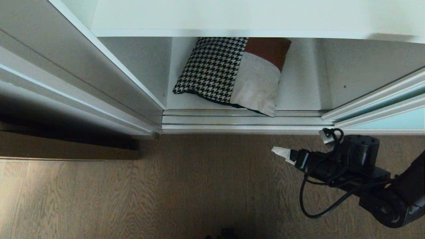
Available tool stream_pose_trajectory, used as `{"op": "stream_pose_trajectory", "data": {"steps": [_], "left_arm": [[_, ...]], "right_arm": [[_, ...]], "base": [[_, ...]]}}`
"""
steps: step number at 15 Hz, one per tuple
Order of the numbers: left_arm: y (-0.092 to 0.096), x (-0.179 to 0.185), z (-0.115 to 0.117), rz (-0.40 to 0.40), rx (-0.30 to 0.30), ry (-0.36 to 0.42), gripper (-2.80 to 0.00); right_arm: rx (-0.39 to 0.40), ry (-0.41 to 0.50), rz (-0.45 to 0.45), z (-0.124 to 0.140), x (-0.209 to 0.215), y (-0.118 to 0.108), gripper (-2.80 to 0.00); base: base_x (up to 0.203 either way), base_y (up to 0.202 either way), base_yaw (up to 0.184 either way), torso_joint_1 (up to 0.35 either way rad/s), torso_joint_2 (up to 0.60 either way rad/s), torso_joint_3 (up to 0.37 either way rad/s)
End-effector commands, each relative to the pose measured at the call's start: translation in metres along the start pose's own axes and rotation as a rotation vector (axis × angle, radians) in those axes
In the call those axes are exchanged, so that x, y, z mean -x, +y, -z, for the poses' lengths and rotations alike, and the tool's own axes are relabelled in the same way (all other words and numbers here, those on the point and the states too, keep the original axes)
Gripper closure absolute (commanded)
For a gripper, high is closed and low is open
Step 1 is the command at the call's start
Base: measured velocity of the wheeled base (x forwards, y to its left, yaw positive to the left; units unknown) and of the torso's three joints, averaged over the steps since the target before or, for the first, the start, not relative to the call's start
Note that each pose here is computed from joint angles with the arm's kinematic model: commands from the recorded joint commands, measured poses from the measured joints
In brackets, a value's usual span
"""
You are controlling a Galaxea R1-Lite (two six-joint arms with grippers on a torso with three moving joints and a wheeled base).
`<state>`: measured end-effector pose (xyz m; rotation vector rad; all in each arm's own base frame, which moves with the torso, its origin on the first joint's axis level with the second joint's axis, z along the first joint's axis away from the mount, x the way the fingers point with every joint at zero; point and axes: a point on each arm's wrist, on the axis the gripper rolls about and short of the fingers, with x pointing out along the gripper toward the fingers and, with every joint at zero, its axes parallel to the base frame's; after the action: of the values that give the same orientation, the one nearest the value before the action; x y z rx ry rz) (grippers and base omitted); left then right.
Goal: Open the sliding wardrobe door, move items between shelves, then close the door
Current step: Place the pillow on the higher shelf
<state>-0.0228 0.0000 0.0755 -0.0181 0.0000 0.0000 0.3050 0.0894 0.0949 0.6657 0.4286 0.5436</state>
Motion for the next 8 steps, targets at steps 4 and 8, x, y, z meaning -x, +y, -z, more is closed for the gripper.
{"op": "stream_pose_trajectory", "data": {"steps": [4, 8], "left_arm": [[0.000, 0.000, 0.000, 0.000, 0.000, 0.003, 0.00], [0.000, 0.000, 0.000, 0.000, 0.000, 0.001, 0.00]], "right_arm": [[0.007, -0.044, -0.027, -0.015, -0.019, -0.005, -2.80], [0.016, -0.081, -0.029, -0.042, -0.036, -0.006, -2.80]], "base": [[0.000, 0.000, 0.000, 0.000, 0.00, 0.000], [0.000, 0.000, 0.000, 0.000, 0.00, 0.000]]}}
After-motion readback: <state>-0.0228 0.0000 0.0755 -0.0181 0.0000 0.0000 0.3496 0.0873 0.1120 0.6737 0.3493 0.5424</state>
